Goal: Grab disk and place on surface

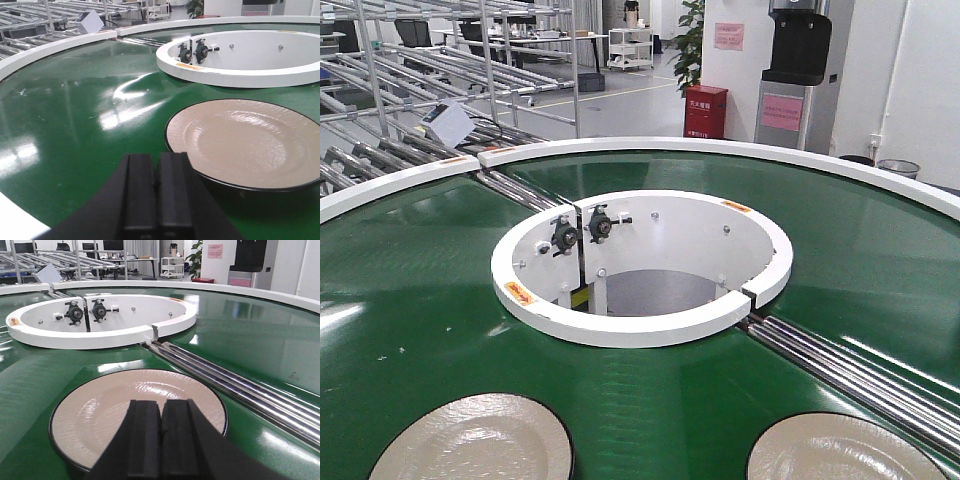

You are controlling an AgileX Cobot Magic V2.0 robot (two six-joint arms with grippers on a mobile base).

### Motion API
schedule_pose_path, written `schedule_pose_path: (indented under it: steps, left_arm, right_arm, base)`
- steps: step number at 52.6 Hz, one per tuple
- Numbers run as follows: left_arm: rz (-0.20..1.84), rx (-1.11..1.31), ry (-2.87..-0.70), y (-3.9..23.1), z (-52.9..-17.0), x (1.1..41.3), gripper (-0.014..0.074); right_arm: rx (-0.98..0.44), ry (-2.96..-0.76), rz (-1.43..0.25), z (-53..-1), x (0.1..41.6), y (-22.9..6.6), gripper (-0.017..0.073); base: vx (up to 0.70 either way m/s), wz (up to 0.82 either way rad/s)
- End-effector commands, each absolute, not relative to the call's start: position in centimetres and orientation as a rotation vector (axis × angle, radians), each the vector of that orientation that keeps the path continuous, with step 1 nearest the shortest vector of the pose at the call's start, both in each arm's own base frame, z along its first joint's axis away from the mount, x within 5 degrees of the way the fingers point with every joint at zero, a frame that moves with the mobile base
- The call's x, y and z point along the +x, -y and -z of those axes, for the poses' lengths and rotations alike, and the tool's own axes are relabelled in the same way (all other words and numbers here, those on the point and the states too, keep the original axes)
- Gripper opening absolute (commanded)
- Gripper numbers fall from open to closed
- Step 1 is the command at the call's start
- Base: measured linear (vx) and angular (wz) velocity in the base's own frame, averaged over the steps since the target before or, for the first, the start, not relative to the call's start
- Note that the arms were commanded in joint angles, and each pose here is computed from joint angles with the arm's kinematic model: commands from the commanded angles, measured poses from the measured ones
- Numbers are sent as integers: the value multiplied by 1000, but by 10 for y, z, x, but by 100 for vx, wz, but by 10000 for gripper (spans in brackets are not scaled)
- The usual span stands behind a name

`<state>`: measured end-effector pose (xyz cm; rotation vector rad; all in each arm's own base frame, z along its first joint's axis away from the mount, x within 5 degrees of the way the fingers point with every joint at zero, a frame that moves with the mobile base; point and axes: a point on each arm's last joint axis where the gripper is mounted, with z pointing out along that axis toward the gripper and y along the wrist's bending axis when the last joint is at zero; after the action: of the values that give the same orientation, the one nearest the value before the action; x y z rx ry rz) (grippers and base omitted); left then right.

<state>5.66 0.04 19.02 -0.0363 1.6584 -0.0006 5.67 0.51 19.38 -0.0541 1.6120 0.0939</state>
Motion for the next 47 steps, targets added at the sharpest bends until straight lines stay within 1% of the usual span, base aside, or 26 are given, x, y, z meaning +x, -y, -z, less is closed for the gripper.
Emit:
schedule_pose_path:
  steps: [1, 40, 47]
  left_arm:
    - [0, -43, -1573, -1, -194, 56, -1]
    - [0, -44, -1572, -1, -194, 56, -1]
    - [4, -59, -1519, -2, -199, 56, -1]
  right_arm:
    - [-62, -1537, -83, -195, 57, -5, -9]
    - [-62, -1535, -84, -196, 57, -5, -9]
    - [-61, -1497, -89, -199, 56, -5, -9]
  base:
    - [0, 0]
    - [0, 0]
    - [0, 0]
